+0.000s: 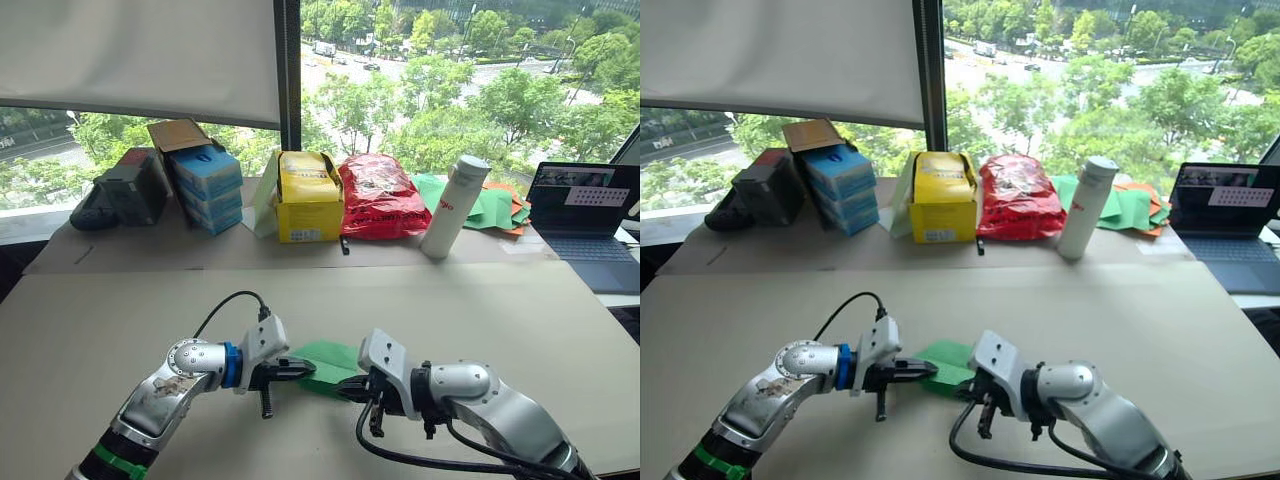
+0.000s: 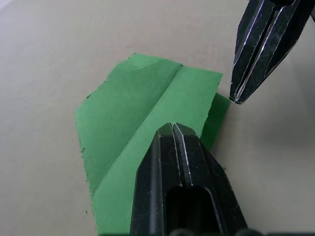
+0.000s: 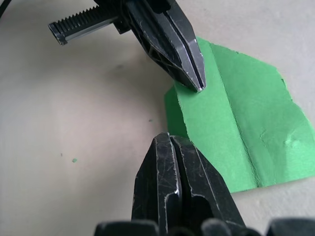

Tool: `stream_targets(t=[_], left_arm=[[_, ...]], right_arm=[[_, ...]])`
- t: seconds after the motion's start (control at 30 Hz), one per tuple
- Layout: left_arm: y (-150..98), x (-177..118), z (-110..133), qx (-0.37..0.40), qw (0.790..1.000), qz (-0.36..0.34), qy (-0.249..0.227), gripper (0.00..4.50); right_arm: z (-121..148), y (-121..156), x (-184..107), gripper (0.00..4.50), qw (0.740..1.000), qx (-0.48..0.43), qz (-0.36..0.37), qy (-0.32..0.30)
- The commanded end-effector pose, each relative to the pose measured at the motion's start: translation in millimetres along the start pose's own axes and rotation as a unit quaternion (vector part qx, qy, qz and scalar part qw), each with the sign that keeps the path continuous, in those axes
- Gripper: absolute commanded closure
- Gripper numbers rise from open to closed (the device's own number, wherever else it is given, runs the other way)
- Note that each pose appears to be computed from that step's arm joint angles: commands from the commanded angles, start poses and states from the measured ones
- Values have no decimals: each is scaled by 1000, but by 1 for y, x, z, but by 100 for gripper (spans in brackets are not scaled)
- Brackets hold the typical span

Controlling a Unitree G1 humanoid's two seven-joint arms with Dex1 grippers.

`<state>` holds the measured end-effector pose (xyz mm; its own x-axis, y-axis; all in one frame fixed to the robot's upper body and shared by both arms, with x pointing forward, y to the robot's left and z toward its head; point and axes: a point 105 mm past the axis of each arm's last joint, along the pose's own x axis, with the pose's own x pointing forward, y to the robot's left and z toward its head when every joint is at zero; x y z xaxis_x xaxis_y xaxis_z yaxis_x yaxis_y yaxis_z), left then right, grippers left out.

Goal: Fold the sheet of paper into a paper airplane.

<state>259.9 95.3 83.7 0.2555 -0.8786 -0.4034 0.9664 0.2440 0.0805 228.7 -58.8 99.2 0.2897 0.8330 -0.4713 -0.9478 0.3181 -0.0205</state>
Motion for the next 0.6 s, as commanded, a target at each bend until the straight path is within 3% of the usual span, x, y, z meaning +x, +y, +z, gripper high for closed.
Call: stream_targets(t=[0.03, 0.3, 0.33, 0.53, 0.57, 0.6], left_arm=[[-1, 0, 6, 33, 999, 4, -9, 450], [-1, 3, 4, 77, 997, 16, -17, 450], [-1, 3, 3, 77, 997, 15, -17, 450], [-3, 4, 0, 79, 997, 11, -14, 450], [-4, 4, 1, 79, 997, 11, -14, 450], [-4, 4, 1, 81, 997, 10, -13, 450]], right_arm=[[21, -4, -9, 447, 998, 24, -4, -50], [34, -64, -20, 447, 989, 82, -99, -75], [32, -69, -20, 388, 989, 82, -104, -71], [24, -86, -16, 183, 987, 103, -112, -51], [22, -87, -15, 153, 987, 109, -108, -46], [20, -85, -15, 153, 987, 124, -96, -45]])
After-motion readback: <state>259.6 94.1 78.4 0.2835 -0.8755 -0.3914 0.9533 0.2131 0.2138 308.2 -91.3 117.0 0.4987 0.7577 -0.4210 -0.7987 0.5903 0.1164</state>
